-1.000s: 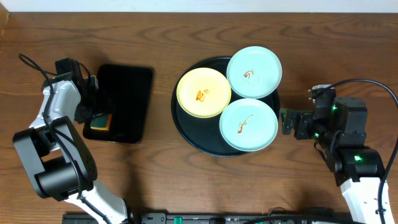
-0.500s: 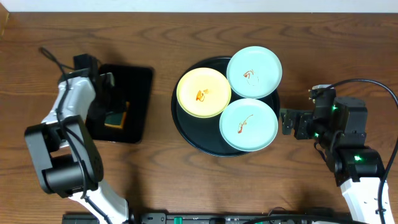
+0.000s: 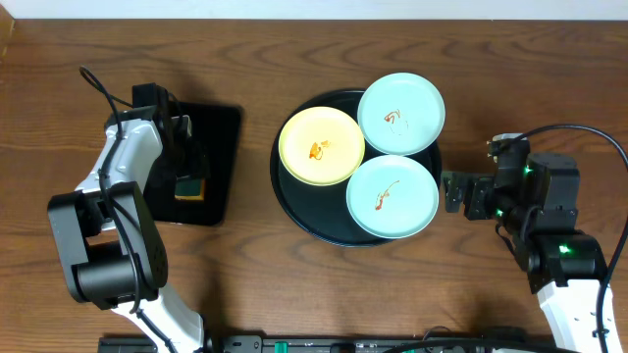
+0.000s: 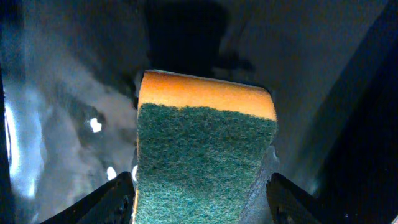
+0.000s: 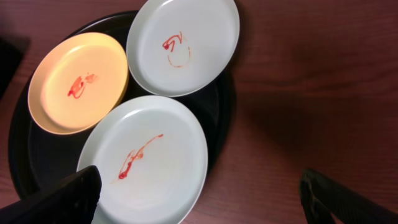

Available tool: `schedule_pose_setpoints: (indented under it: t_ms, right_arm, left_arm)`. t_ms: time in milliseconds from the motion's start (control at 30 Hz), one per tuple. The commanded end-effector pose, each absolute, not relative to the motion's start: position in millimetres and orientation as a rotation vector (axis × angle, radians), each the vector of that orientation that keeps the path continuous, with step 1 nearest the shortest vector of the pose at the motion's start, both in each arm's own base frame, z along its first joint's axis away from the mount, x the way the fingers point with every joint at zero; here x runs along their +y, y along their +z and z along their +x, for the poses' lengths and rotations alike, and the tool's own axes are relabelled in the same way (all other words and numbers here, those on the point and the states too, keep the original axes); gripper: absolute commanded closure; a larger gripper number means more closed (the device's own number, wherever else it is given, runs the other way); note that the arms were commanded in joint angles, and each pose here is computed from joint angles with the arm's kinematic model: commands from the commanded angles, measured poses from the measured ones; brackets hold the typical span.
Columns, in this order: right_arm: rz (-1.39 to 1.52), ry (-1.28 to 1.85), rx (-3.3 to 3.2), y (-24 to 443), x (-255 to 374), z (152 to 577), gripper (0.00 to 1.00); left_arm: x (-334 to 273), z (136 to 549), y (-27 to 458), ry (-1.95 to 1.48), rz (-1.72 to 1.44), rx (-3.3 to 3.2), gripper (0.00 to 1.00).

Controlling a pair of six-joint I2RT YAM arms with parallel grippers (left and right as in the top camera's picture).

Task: Clean dirty plates on tray and stack at the side
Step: 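Lower the left gripper and grasp the green-yellow sponge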

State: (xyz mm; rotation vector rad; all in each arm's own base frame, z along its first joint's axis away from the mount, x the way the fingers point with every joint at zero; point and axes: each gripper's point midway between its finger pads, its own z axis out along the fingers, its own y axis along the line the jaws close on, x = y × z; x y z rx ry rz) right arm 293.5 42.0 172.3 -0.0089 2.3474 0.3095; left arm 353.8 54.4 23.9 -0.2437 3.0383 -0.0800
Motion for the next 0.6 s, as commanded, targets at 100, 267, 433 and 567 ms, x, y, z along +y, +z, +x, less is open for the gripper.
schedule_pose_setpoints:
  t_ms: [100,267,433,567]
  right_arm:
    - [-0.019,0.303,2.324,182,40,297,0.01]
    - [-0.020,0.303,2.324,182,40,297,0.01]
    - [-0.019,0.303,2.324,182,40,297,0.01]
    - [-0.019,0.303,2.324,182,40,297,0.01]
  left_arm:
    - [54,332,-2,-0.066,-0.244,3.101,0.30]
    - [51,318,-19,-0.070,-0.283,3.116,0.50]
    - [51,318,-19,-0.070,-0.283,3.116,0.70]
    - [51,319,-17,-0.070,-0.282,3.112,0.92]
